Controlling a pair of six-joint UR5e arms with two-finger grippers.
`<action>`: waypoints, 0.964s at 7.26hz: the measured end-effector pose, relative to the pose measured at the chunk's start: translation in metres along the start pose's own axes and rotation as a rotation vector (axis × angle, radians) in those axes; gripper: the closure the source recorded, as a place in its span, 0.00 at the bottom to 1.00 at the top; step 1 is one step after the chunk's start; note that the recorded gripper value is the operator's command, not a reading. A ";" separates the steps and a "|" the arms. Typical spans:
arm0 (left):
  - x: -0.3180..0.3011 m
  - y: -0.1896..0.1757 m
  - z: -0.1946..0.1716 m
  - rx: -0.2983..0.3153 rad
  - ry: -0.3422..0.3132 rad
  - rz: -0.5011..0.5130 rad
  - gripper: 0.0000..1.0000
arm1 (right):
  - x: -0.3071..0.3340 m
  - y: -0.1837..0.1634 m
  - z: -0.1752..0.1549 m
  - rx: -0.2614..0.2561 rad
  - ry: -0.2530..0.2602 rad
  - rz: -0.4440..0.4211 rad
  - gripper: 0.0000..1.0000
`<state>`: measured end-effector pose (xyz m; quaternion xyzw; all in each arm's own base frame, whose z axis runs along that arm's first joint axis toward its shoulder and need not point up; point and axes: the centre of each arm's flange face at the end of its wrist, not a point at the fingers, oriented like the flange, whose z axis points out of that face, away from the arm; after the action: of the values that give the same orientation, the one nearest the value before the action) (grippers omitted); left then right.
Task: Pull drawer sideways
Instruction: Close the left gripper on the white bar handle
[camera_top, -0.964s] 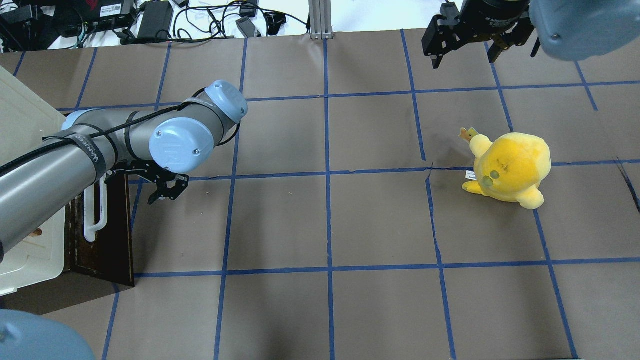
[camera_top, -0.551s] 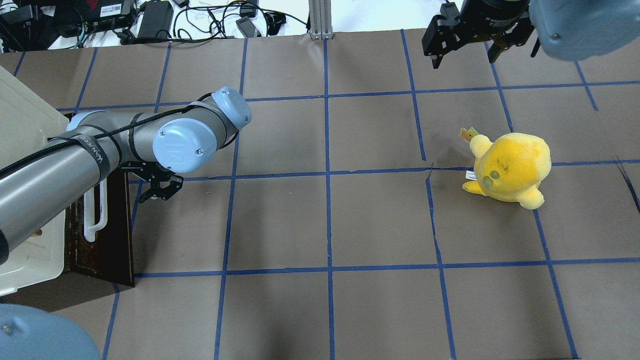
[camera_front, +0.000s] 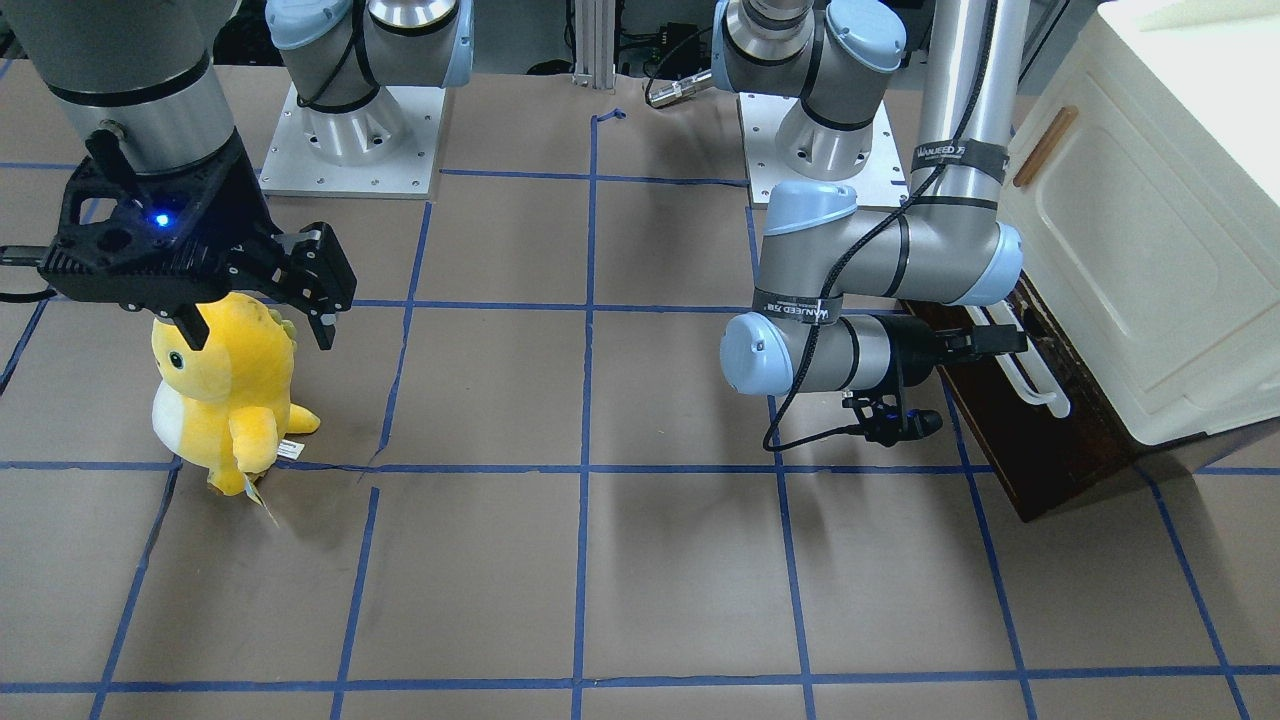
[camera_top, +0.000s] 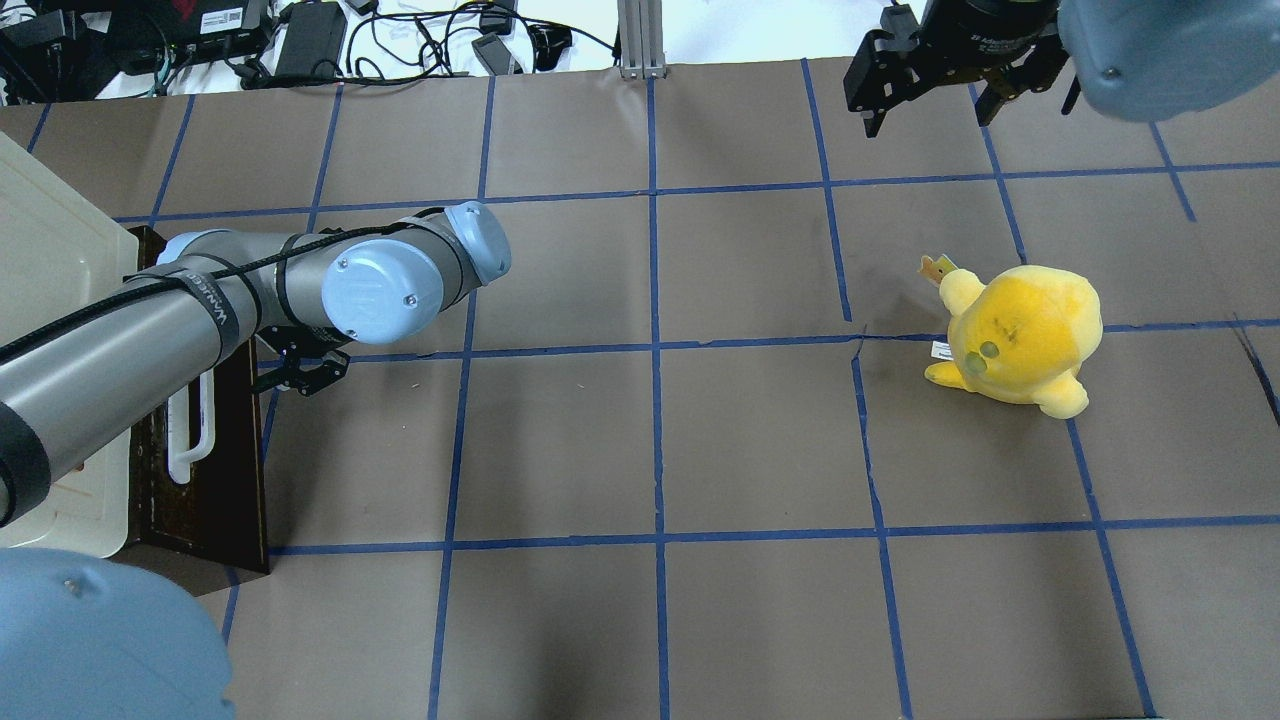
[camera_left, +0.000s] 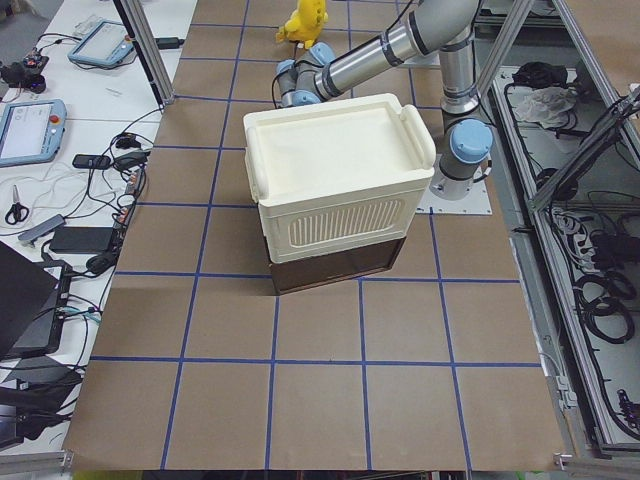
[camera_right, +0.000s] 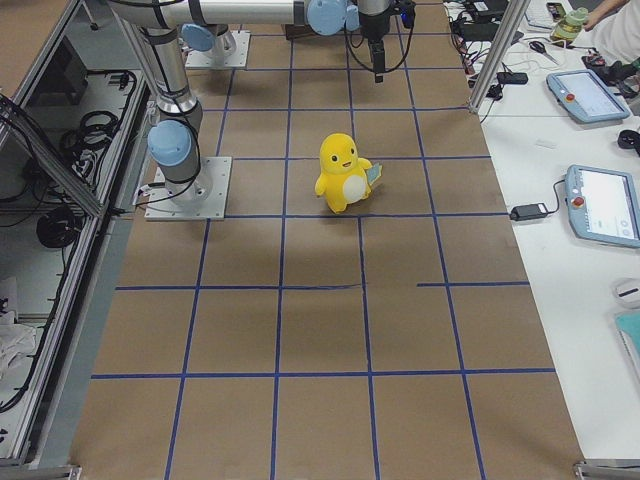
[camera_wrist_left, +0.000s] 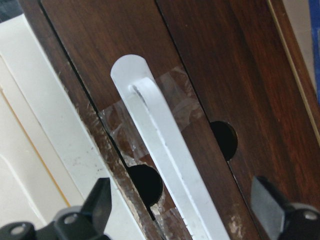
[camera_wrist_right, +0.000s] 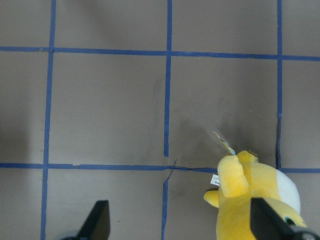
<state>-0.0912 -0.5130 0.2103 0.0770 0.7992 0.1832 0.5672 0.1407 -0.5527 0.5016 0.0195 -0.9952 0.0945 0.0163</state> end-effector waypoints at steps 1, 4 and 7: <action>-0.001 0.000 0.003 -0.005 0.002 -0.002 0.00 | 0.000 0.000 0.000 0.000 0.000 0.000 0.00; -0.010 -0.006 0.015 -0.035 0.025 -0.062 0.00 | 0.000 0.000 0.000 0.000 0.000 0.000 0.00; -0.010 -0.009 0.020 -0.045 0.026 -0.076 0.11 | 0.000 0.000 0.000 0.000 0.000 0.000 0.00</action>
<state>-0.0687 -0.5201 0.2099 0.0314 0.8046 0.1805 0.5648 0.1407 -0.5527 0.5016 0.0195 -0.9952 0.0945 0.0163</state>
